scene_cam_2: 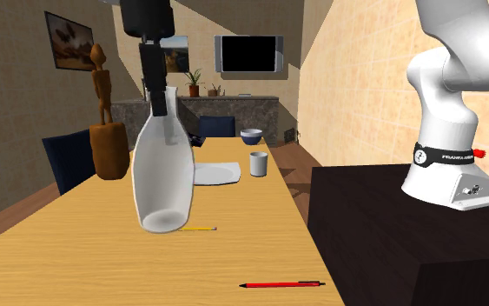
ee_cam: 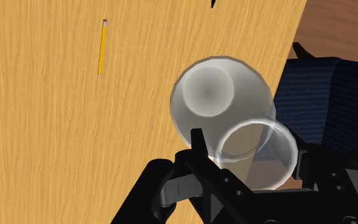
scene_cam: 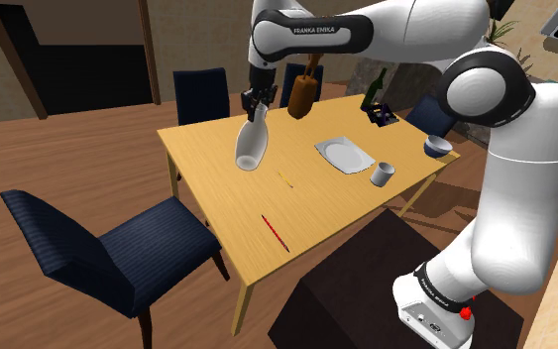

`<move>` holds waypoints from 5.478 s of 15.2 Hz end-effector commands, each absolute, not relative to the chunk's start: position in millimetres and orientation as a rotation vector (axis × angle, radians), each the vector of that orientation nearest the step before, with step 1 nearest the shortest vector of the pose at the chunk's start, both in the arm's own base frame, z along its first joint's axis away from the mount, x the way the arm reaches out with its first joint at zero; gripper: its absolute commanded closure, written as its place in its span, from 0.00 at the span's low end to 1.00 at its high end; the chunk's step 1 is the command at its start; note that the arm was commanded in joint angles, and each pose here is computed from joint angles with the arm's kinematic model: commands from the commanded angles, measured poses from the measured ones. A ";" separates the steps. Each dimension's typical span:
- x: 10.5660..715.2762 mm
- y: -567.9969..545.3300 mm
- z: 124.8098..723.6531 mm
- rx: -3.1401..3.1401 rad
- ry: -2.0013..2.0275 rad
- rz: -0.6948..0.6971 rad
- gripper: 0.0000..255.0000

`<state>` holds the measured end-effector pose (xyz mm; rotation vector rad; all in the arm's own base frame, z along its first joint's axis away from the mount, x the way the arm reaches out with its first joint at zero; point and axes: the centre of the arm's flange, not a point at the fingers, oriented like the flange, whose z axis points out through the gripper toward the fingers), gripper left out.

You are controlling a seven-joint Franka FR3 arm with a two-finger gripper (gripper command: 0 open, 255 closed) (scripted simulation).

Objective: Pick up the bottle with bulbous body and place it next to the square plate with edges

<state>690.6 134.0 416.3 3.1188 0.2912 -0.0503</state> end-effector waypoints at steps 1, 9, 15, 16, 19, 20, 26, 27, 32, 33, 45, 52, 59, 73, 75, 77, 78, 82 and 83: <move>690.7 133.3 427.8 3.119 0.291 -0.050 1.00; 690.7 133.3 470.1 3.119 0.291 -0.050 1.00; 690.7 133.3 501.8 3.119 0.291 -0.050 1.00; 690.7 133.3 507.0 3.119 0.291 -0.050 1.00; 690.7 133.3 522.9 3.119 0.291 -0.050 1.00; 690.7 133.3 528.2 3.119 0.291 -0.050 1.00; 690.7 133.3 559.9 3.119 0.291 -0.050 1.00; 690.7 133.3 565.1 3.119 0.291 -0.050 1.00; 684.4 94.2 572.8 3.119 0.291 -0.050 1.00; 682.3 81.2 572.8 3.119 0.291 -0.050 1.00; 657.2 -75.2 573.5 3.119 0.291 -0.050 1.00; 642.5 -166.4 573.9 3.119 0.291 -0.050 1.00; 627.8 -257.6 574.3 3.119 0.291 -0.050 1.00; 619.5 -309.3 521.8 3.119 0.291 -0.050 1.00; 619.5 -309.3 511.2 3.119 0.291 -0.050 1.00; 619.5 -309.3 500.7 3.119 0.291 -0.050 1.00; 619.5 -309.3 495.4 3.119 0.291 -0.050 1.00; 619.5 -309.3 474.3 3.119 0.291 -0.050 1.00; 619.5 -309.3 469.0 3.119 0.291 -0.050 1.00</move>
